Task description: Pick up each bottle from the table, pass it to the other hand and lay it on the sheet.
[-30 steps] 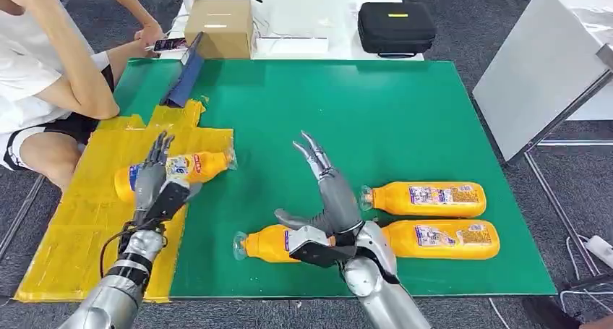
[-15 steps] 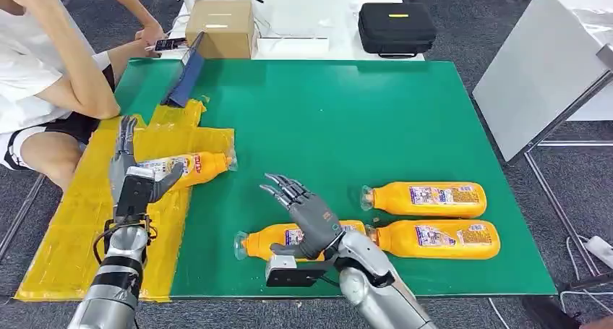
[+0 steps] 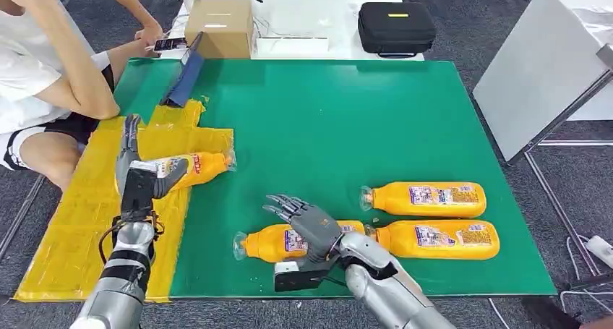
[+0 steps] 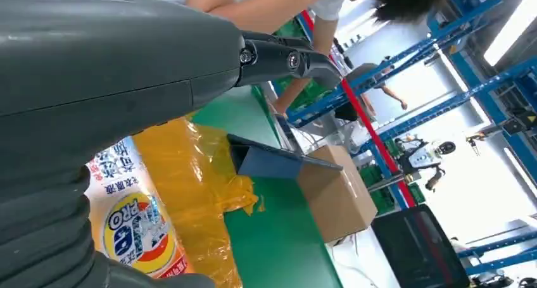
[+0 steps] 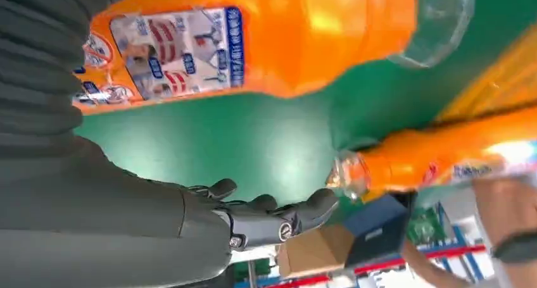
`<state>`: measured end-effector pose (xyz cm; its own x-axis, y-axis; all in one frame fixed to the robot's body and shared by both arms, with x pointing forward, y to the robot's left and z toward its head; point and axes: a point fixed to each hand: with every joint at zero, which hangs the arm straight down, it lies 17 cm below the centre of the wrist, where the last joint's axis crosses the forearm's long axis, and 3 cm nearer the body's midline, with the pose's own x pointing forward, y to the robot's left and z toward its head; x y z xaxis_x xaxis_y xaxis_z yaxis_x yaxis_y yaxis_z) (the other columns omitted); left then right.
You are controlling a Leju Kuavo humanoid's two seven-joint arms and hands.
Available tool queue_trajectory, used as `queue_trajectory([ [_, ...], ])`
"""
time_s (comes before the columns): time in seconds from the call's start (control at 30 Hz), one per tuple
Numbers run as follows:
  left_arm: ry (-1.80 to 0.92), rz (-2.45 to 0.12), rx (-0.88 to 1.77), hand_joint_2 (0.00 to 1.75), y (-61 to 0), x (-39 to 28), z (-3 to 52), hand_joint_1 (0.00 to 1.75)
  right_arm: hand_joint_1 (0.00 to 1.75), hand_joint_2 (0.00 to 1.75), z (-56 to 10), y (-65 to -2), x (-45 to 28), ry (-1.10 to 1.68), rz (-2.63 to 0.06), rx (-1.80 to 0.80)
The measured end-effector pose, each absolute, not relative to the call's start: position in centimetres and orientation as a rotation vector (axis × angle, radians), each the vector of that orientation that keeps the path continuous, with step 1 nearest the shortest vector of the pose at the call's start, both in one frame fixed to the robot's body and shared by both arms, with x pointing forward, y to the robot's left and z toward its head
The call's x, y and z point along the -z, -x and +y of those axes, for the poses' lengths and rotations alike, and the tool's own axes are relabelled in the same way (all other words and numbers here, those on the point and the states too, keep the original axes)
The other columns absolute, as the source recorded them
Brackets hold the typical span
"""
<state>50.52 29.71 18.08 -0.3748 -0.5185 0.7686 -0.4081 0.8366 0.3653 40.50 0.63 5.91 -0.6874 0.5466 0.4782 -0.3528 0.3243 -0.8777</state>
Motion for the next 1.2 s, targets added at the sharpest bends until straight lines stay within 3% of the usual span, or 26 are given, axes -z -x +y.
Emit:
queue_trajectory([
  [0.57, -0.646, -1.976, 0.128, 1.75, -50.6, -16.4, 29.6, 0.0, 0.0, 1.75, -1.1, -42.5, -4.5, 0.316, -1.751, -1.52],
  [1.2, -0.644, -1.934, 0.086, 1.75, -49.7, -14.9, 30.7, 0.0, 0.0, 1.75, -3.7, -45.3, -6.1, 0.688, -1.711, -1.555],
])
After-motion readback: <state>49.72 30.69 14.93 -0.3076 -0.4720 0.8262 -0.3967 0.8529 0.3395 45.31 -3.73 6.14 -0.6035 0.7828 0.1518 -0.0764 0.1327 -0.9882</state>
